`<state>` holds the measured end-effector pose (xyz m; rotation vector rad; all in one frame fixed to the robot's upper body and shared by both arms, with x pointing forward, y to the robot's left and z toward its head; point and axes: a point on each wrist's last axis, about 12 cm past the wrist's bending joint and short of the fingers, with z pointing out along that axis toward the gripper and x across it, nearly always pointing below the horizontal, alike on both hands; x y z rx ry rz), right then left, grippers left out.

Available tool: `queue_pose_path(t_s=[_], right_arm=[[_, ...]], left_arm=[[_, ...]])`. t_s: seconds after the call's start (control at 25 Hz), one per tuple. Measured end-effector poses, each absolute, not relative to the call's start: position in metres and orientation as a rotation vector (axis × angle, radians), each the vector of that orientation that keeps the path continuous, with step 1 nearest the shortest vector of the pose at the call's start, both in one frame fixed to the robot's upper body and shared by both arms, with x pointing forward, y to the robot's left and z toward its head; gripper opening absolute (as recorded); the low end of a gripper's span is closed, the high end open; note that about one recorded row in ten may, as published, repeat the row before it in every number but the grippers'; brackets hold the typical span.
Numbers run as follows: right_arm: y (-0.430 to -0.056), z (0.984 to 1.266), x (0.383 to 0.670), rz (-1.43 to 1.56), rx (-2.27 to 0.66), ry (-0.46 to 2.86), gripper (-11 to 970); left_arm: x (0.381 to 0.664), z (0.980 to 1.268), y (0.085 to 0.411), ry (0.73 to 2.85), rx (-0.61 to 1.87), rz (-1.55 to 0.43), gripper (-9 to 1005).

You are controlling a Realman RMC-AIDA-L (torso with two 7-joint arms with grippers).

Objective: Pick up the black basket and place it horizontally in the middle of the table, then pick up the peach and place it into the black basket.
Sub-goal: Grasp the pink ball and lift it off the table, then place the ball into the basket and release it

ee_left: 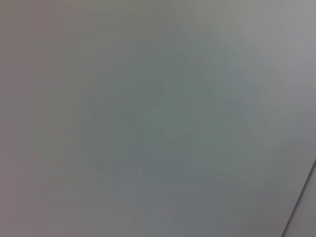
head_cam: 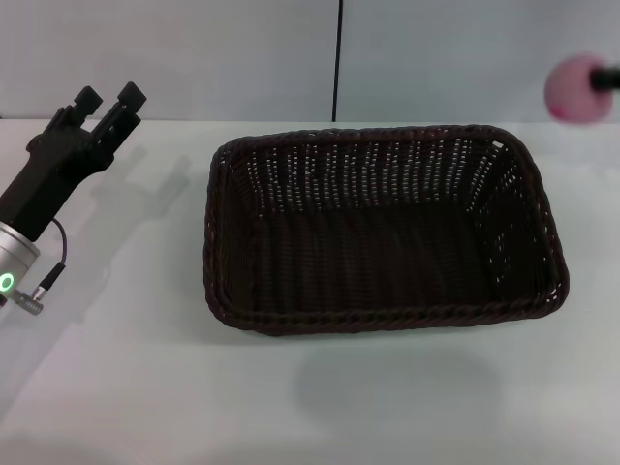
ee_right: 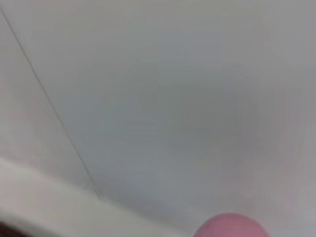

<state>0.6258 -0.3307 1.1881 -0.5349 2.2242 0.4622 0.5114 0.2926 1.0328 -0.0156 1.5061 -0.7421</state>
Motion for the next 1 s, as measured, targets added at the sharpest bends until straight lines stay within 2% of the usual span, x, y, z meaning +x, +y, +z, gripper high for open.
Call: queue_pose_path(t_s=[0.16, 0.24, 0.32, 0.56, 0.96, 1.0], right_arm=[[-0.322, 1.209, 0.614, 0.63, -0.549, 2.059, 91], [-0.305, 1.217, 0.607, 0.775, -0.634, 1.987, 101], [-0.299, 1.217, 0.607, 0.802, -0.671, 1.984, 110], [-0.245, 1.201, 0.612, 0.87, -0.946, 2.082, 139], [-0.236, 1.188, 0.62, 0.865, -0.939, 2.149, 186], [-0.236, 1.188, 0.62, 0.865, -0.939, 2.149, 217]], left_arm=[[0.511, 1.033, 0.293, 1.506, -0.016, -0.742, 768], [0.512, 1.033, 0.293, 1.504, -0.018, -0.742, 768], [0.512, 1.033, 0.293, 1.504, -0.017, -0.742, 767], [0.512, 1.033, 0.293, 1.504, -0.021, -0.74, 766], [0.51, 1.031, 0.294, 1.513, -0.038, -0.736, 765], [0.51, 1.031, 0.295, 1.512, -0.045, -0.732, 765]])
